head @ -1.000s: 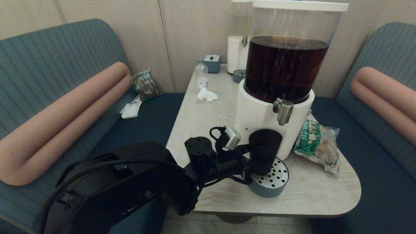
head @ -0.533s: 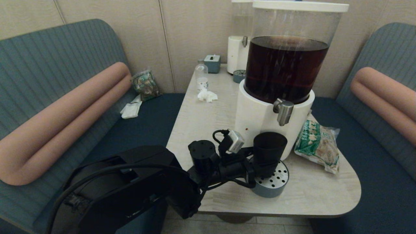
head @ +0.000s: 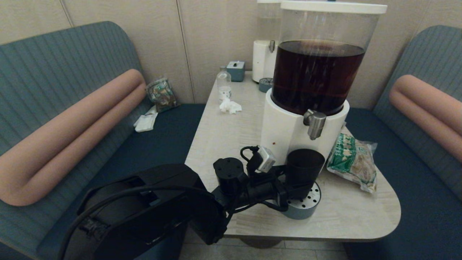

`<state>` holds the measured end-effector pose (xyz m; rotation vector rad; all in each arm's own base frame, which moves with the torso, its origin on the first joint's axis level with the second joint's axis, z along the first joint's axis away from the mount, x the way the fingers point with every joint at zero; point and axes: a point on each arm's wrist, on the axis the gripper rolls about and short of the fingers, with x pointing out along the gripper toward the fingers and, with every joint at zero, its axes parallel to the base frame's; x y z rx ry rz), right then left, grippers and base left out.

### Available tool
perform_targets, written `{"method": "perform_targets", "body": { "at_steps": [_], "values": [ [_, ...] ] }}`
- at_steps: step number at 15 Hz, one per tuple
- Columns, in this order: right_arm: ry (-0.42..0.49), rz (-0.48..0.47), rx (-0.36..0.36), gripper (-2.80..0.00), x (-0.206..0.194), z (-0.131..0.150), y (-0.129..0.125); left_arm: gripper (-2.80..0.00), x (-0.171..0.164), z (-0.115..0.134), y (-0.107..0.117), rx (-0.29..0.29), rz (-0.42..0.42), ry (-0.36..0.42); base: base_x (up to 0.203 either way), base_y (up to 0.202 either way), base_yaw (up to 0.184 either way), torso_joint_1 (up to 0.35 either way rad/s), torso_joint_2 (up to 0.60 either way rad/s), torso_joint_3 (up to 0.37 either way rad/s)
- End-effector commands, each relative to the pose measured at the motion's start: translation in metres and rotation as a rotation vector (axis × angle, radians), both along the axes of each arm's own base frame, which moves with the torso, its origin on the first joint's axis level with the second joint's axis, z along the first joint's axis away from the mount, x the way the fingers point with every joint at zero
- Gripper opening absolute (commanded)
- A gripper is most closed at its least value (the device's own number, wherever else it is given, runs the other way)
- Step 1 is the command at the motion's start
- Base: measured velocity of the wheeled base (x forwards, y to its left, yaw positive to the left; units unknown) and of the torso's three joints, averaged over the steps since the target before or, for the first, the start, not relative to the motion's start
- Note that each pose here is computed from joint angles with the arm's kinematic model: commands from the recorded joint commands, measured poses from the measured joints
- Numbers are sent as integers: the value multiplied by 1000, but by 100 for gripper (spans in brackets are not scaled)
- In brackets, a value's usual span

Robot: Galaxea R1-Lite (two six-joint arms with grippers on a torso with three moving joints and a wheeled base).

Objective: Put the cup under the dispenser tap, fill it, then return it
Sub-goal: Place it under the water dispenser

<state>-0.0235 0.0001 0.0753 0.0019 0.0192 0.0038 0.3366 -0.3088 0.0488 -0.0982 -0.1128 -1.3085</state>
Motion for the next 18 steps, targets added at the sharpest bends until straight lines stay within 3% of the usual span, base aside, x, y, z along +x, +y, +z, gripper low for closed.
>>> {"method": "perform_targets", "body": {
  "at_steps": [1,18],
  "values": [
    [0,1,1,-280,0,0,0,-280,1,-8,-1,7,-3,9,0,0,0,0,0,0],
    [0,1,1,-280,0,0,0,-280,-2,0,1,1,-3,2,0,0,0,0,0,0]
  ]
}}
